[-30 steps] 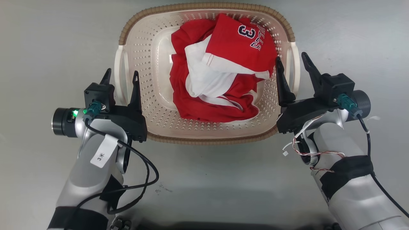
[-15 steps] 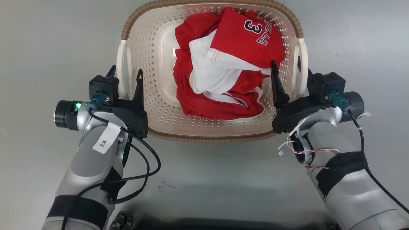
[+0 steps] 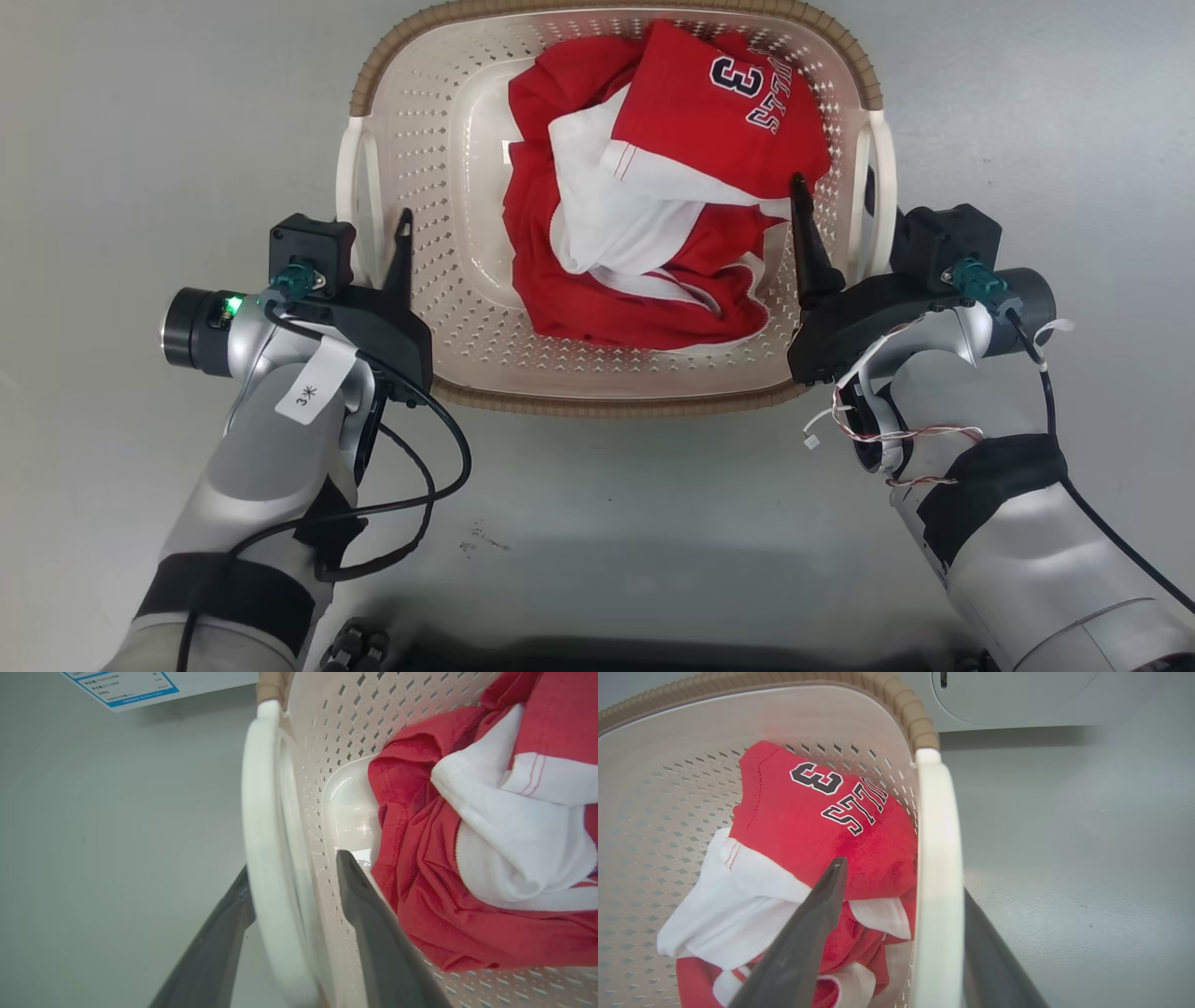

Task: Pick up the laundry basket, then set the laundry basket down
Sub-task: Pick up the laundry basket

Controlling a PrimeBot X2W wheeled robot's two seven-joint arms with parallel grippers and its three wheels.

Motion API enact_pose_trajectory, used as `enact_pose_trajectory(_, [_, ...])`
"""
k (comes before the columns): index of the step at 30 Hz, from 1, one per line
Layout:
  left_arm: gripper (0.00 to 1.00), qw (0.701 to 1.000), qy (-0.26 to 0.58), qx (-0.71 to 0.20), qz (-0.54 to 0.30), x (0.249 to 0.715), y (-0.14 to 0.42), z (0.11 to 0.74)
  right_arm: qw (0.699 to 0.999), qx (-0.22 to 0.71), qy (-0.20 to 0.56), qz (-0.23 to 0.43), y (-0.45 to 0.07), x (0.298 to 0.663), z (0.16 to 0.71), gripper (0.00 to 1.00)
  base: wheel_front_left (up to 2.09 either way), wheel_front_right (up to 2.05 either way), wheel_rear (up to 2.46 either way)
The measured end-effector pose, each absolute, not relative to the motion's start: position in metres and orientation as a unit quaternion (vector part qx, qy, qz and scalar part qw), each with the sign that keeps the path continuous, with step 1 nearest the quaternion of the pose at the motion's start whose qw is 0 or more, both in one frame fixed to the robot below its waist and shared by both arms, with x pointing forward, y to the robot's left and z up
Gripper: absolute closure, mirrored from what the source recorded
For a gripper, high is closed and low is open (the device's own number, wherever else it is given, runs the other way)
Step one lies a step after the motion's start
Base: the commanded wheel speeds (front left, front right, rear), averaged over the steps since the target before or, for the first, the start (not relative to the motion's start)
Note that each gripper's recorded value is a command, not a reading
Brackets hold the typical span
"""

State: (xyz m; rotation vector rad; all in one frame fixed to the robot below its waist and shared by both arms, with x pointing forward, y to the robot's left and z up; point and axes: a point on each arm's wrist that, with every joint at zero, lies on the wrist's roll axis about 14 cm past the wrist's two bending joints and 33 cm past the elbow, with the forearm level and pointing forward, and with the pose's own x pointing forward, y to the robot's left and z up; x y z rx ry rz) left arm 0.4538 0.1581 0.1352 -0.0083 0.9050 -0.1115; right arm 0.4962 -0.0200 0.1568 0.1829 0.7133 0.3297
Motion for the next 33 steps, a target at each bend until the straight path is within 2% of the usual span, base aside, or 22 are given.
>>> enact_pose_trajectory(1, [0.9, 0.897, 0.438, -0.003, -0.055, 0.453, 0.158, 0.135, 0.919, 0.09, 0.349, 0.159, -0.02, 0.495, 0.156, 0.47, 0.0, 0.0, 0.0])
enact_pose_trajectory(2, [0.9, 0.897, 0.438, -0.003, -0.057, 0.455, 0.157, 0.135, 0.918, 0.092, 0.351, 0.158, -0.021, 0.495, 0.156, 0.47, 0.0, 0.0, 0.0])
enact_pose_trajectory(3, [1.0, 0.897, 0.438, -0.003, -0.056, 0.455, 0.158, 0.135, 0.918, 0.091, 0.354, 0.155, -0.022, 0.494, 0.155, 0.56, 0.0, 0.0, 0.0])
enact_pose_trajectory(4, [1.0, 0.897, 0.439, -0.006, -0.057, 0.455, 0.158, 0.135, 0.918, 0.088, 0.356, 0.152, -0.025, 0.493, 0.153, 0.66, 0.0, 0.0, 0.0])
enact_pose_trajectory(5, [1.0, 0.896, 0.44, -0.006, -0.058, 0.454, 0.158, 0.135, 0.917, 0.085, 0.358, 0.152, -0.026, 0.492, 0.153, 0.89, 0.0, 0.0, 0.0])
enact_pose_trajectory(6, [1.0, 0.895, 0.443, -0.005, -0.059, 0.453, 0.157, 0.134, 0.918, 0.086, 0.359, 0.147, -0.027, 0.493, 0.153, 1.0, 0.0, 0.0, 0.0])
enact_pose_trajectory(33, [1.0, 0.901, 0.425, -0.034, -0.075, 0.448, 0.129, 0.178, 0.923, 0.059, 0.357, 0.134, -0.046, 0.491, 0.197, 1.0, 0.0, 0.0, 0.0])
